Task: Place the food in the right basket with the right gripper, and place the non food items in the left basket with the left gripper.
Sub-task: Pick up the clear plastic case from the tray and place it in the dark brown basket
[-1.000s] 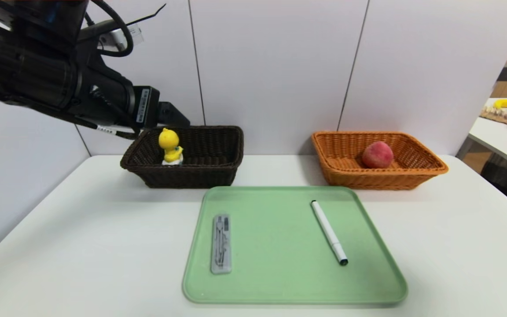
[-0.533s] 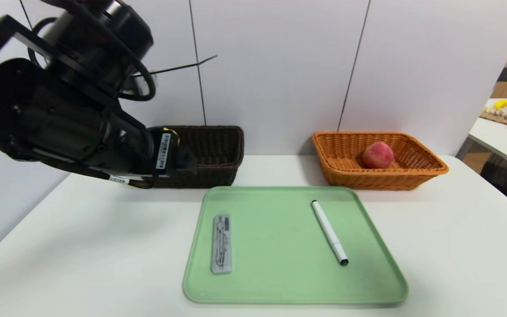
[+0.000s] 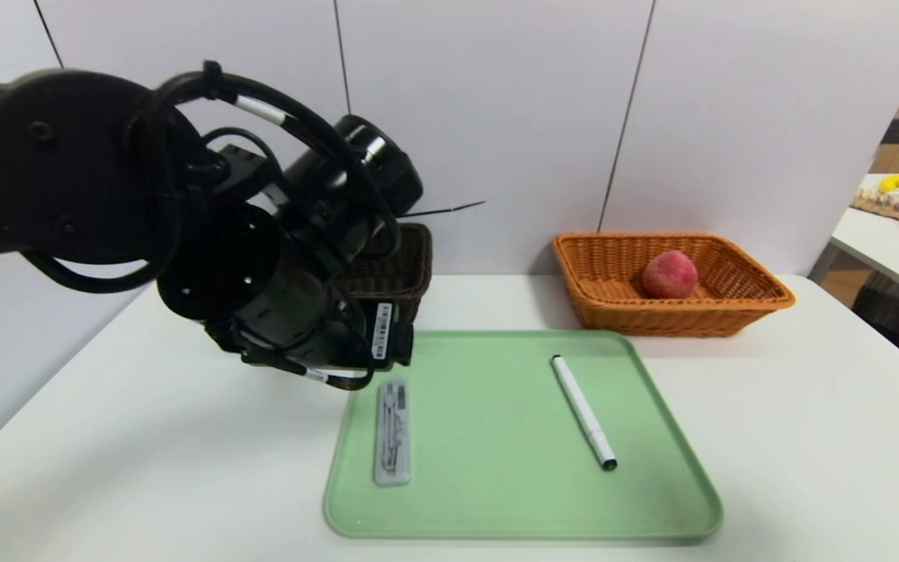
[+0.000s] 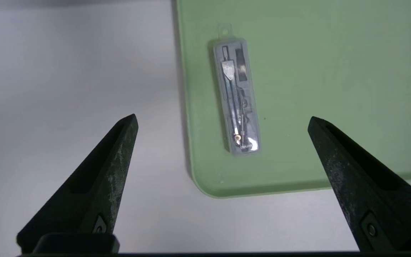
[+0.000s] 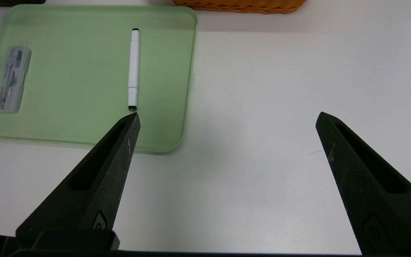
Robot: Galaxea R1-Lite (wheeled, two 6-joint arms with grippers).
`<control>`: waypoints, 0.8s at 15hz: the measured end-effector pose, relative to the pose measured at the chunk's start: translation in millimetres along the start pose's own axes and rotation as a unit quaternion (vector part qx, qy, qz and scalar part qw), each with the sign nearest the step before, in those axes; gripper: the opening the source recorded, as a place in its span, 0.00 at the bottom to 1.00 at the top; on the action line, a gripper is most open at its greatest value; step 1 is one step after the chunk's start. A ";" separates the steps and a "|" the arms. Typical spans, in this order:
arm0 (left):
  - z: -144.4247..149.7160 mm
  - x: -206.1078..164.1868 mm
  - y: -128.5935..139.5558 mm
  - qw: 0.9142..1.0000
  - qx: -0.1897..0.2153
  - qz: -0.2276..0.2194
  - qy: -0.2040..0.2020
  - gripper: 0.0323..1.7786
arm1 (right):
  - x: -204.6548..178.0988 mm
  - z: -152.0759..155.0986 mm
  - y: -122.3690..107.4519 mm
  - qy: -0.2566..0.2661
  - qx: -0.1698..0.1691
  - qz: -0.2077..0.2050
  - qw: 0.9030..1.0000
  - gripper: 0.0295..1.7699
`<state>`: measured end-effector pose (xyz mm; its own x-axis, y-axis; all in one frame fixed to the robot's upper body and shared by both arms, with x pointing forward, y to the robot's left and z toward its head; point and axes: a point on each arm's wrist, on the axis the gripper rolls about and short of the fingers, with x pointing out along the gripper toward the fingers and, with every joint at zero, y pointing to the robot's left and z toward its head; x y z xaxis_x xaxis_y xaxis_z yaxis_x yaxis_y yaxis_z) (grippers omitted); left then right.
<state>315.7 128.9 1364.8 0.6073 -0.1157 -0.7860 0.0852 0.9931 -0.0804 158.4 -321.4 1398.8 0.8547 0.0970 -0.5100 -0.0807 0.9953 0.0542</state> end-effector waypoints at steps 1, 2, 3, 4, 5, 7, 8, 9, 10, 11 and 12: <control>-1.9 5.6 -3.5 1.000 0.006 -0.003 0.010 0.95 | -0.7 -0.9 -0.2 -0.001 0.000 0.000 1.000 0.96; -3.2 10.0 -6.1 1.000 0.009 -0.009 0.020 0.95 | -0.7 -2.7 -0.5 0.002 -0.001 0.000 1.000 0.96; -5.3 14.5 -9.5 0.999 0.014 -0.015 0.031 0.95 | -0.3 -4.6 -0.8 0.005 -0.002 -0.003 1.000 0.96; -7.2 18.6 -12.5 0.999 0.020 -0.014 0.037 0.95 | 0.4 -6.5 -1.0 0.008 -0.002 -0.004 1.000 0.96; -9.0 23.3 -16.0 0.999 0.026 -0.013 0.042 0.95 | 0.8 -7.9 -1.2 0.010 -0.002 -0.004 1.000 0.96; -10.1 33.4 -23.1 0.999 0.029 -0.013 0.042 0.95 | 0.8 -9.6 -1.4 0.010 -0.002 -0.004 1.000 0.96; -11.3 39.0 -26.0 0.998 0.032 -0.012 0.045 0.95 | 0.3 -9.9 -1.5 0.010 -0.002 -0.004 1.000 0.96; -12.3 43.7 -28.3 0.998 0.034 -0.011 0.050 0.95 | -0.3 -10.2 -1.6 0.009 -0.002 -0.004 1.000 0.96; -12.7 48.2 -30.3 0.998 0.035 -0.009 0.053 0.95 | -1.0 -10.5 -1.8 0.007 -0.001 -0.004 1.000 0.96; -13.1 52.8 -32.1 0.998 0.034 -0.007 0.058 0.95 | -1.6 -10.7 -1.9 0.006 -0.001 -0.004 1.000 0.96; -13.4 57.7 -34.4 0.998 0.031 -0.006 0.061 0.95 | -1.9 -10.9 -2.0 0.006 0.000 -0.004 1.000 0.96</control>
<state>337.2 88.3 1314.0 0.5049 -0.1200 -0.8548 0.1431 0.9882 -0.0543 151.3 -323.6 1390.3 0.8494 0.0886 -0.5203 -0.0738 0.9961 0.0491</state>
